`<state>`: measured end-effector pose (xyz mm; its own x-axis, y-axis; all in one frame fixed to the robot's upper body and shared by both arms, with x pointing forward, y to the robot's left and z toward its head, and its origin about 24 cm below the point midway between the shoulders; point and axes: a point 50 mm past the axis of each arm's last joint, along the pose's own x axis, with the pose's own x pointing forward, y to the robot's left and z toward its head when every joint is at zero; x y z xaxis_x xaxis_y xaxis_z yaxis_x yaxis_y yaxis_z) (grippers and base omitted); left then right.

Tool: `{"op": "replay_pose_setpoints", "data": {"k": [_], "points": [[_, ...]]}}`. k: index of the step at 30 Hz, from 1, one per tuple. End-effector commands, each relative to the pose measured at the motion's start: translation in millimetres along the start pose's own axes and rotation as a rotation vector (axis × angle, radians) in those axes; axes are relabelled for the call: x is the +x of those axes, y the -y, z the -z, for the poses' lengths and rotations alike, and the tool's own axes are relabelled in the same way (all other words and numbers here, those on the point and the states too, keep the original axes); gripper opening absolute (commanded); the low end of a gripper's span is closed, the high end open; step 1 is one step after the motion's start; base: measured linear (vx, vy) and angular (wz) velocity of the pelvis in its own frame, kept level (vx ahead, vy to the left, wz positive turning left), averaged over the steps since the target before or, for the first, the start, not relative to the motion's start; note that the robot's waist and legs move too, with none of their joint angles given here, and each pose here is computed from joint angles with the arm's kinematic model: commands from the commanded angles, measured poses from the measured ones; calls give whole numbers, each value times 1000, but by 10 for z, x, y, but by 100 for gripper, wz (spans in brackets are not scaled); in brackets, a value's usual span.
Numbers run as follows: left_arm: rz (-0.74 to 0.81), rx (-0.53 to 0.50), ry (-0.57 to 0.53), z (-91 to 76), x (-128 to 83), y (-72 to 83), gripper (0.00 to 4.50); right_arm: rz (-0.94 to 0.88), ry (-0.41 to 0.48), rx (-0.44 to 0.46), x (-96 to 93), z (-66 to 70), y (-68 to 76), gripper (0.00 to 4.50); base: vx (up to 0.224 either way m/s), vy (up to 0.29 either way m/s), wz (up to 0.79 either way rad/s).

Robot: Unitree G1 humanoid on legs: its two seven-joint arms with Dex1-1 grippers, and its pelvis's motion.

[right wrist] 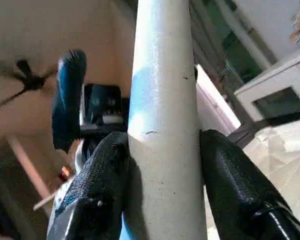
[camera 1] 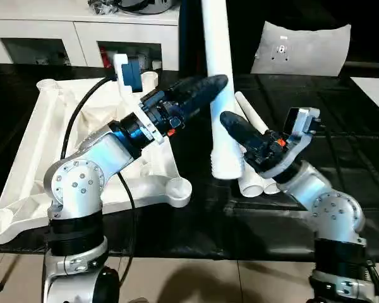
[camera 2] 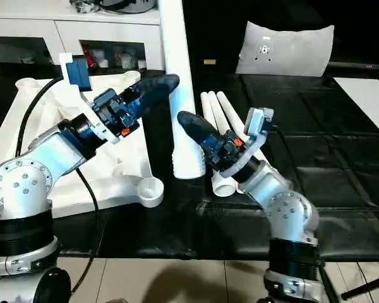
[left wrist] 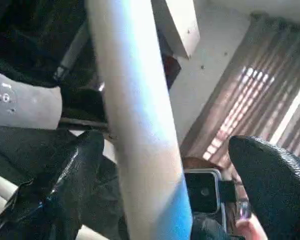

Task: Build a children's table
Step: Pick table leg

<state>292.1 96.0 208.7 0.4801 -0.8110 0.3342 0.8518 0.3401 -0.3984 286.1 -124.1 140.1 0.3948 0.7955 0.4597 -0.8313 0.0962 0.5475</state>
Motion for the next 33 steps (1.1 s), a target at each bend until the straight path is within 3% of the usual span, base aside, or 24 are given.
{"op": "replay_pose_setpoints", "data": {"k": [1,7,11,12,13,18,20,23,27,29,33], "points": [[8,18,-27,16,21,46,450,-40,-18,-34,33,-12,-82,184,0,0,0],[-126,118,-52,81,33,-47,450,30,-71,-151,95,37,-44,184,0,0,0],[-294,145,14,61,62,-120,450,118,-104,-264,154,120,2,184,0,0,0],[-339,151,49,51,65,-120,450,177,-83,-327,174,142,34,184,0,0,0],[-336,158,43,61,75,-107,450,219,-80,-397,188,151,53,184,0,0,0],[-353,169,1,133,86,-110,450,256,-79,-473,213,201,73,184,0,0,0],[-409,157,-39,220,97,-139,421,288,-77,-543,232,251,97,184,0,0,0],[-461,198,-36,254,95,-172,414,322,-75,-624,249,295,118,184,0,0,0],[-472,246,-28,253,95,-193,414,313,-86,-632,263,345,116,184,0,0,0],[-469,292,-42,253,104,-192,377,314,-94,-638,261,369,128,184,0,0,0],[-480,379,-65,252,115,-179,354,334,-95,-691,263,368,166,184,0,0,0]]}}
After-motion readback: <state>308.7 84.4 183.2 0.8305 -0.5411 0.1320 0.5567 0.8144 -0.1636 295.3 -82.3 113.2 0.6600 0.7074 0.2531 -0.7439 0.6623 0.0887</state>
